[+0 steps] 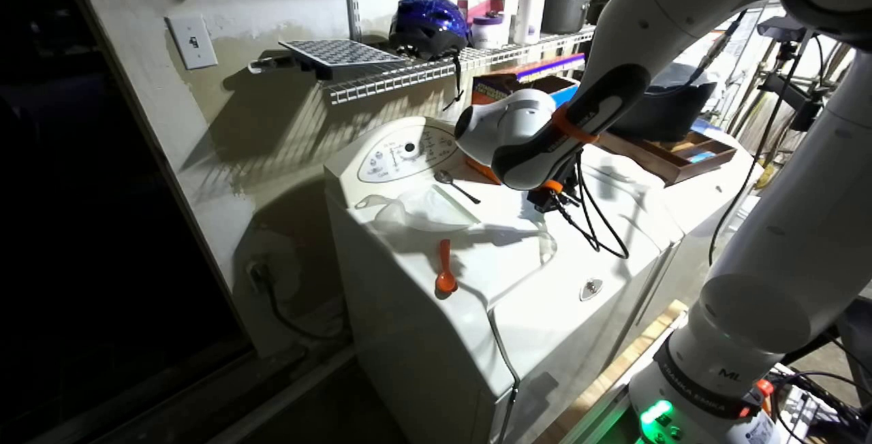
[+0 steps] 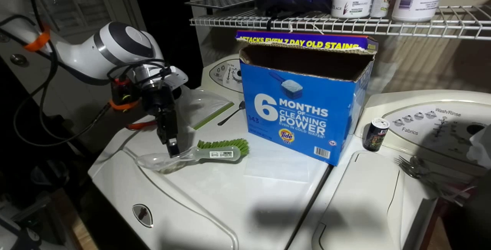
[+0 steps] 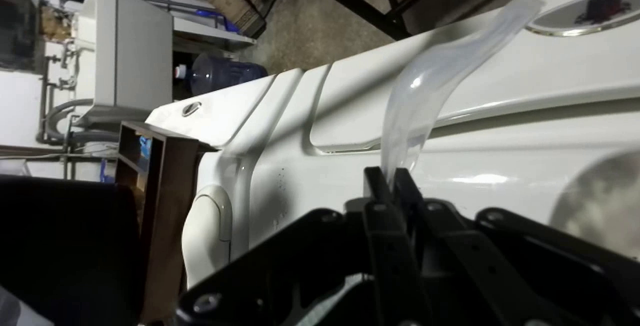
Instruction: Turn the hand broom over and make it stand on its bristles
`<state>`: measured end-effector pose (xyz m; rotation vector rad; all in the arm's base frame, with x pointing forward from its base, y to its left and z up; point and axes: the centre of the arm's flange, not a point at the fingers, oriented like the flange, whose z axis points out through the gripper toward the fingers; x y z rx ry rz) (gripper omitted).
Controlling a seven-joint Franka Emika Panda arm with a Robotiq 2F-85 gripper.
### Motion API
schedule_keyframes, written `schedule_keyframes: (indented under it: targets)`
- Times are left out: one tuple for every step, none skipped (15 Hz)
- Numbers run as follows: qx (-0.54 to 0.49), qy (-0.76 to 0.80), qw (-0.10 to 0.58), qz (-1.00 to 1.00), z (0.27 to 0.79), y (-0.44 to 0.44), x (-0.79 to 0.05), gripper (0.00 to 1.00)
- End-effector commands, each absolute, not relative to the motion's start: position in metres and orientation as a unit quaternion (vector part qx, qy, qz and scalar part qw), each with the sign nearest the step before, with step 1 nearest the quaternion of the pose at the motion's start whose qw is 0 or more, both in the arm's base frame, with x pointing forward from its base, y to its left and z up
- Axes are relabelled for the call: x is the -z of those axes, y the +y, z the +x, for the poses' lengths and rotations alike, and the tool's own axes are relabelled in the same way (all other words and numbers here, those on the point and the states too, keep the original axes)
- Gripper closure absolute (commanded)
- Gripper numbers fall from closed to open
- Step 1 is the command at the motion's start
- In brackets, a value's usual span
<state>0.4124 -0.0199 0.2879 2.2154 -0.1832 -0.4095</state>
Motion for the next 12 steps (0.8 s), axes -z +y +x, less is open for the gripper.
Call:
schedule_keyframes:
  targets:
    - [0.188,0.004,0.475,0.860,0.426,-0.011,-0.274,0.98]
    - [0.192,0.024,0.483,0.854,0.427,-0.008,-0.269,0.98]
    - [0.195,0.044,0.491,0.848,0.429,-0.005,-0.265,0.98]
    - [0.198,0.064,0.501,0.840,0.430,-0.002,-0.262,0.98]
    - [0.199,0.081,0.513,0.831,0.431,0.002,-0.260,0.98]
    - [0.202,0.097,0.526,0.821,0.433,0.004,-0.259,0.98]
    - [0.205,0.112,0.539,0.809,0.433,0.006,-0.257,0.98]
    - [0.208,0.127,0.552,0.798,0.434,0.008,-0.255,0.98]
    - [0.211,0.145,0.562,0.787,0.433,0.010,-0.252,0.98]
    - [0.213,0.162,0.572,0.775,0.432,0.012,-0.250,0.98]
    - [0.216,0.179,0.582,0.763,0.432,0.013,-0.248,0.98]
    - [0.218,0.196,0.592,0.751,0.432,0.014,-0.246,0.98]
